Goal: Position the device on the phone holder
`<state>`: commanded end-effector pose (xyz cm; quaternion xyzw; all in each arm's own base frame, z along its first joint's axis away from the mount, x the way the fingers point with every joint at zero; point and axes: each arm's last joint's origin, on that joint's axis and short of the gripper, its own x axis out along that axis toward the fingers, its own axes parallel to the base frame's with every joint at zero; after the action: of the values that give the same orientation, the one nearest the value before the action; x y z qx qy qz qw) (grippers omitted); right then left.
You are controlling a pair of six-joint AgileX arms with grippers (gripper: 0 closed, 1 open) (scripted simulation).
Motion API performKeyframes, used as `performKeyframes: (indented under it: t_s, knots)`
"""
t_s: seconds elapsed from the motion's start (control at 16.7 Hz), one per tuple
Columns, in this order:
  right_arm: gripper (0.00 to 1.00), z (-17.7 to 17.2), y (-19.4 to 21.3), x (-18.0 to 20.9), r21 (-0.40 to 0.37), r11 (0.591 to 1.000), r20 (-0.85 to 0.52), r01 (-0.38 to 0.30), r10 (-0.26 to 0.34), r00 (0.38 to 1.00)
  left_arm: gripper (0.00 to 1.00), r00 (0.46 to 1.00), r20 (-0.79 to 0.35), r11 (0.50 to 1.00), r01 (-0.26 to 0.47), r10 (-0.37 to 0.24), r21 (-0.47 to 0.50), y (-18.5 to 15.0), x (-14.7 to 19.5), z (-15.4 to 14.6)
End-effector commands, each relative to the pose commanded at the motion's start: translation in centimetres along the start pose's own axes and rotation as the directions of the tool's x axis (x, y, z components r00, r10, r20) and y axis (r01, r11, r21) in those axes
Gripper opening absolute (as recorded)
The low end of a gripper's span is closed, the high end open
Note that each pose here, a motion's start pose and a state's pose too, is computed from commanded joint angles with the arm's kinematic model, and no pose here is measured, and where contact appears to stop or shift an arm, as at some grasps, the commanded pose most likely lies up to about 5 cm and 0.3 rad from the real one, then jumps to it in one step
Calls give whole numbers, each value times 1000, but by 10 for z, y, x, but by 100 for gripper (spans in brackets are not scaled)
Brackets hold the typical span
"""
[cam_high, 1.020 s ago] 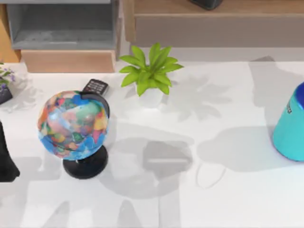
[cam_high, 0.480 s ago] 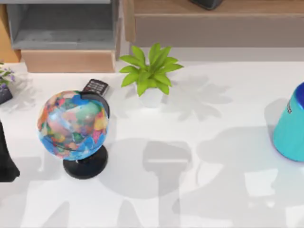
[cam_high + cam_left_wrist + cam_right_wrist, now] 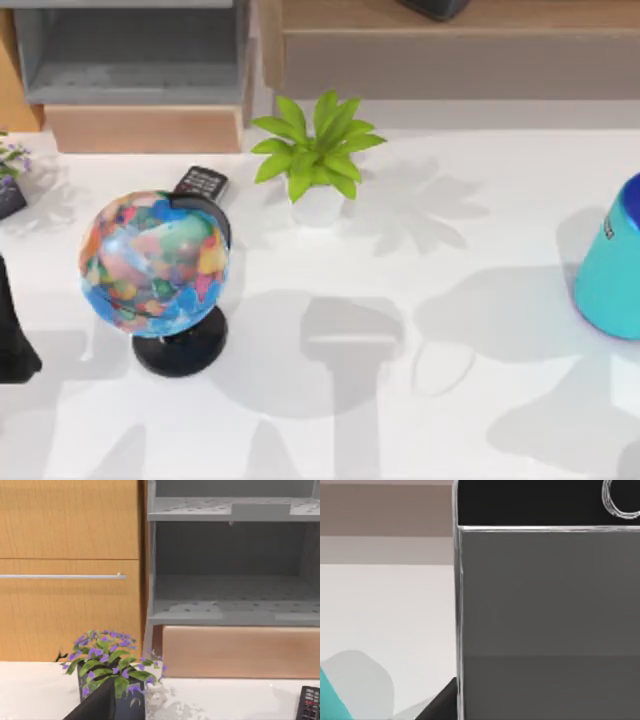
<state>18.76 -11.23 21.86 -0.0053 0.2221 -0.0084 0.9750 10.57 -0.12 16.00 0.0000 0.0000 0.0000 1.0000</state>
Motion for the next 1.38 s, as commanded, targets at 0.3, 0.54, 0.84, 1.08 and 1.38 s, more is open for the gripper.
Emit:
performKeyframes:
  t_s: [0.3, 0.54, 0.84, 1.08, 1.38]
  knots:
    - [0, 1, 1, 0, -2, 1000, 4, -3, 3, 1000, 100, 1000, 0, 1000, 0, 0, 0, 0, 0, 0]
    - [0, 7, 2, 6, -13, 1000, 17, -9, 9, 1000, 100, 1000, 0, 1000, 0, 0, 0, 0, 0, 0]
    - [0, 5, 3, 34, -23, 1000, -3, 0, 0, 1000, 100, 1000, 0, 1000, 0, 0, 0, 0, 0, 0]
    - [0, -1, 1, 49, -2, 1000, -2, 1, -1, 1000, 100, 1000, 0, 1000, 0, 0, 0, 0, 0, 0]
    - [0, -2, 1, 50, 0, 1000, 0, 0, 0, 1000, 100, 1000, 0, 1000, 0, 0, 0, 0, 0, 0]
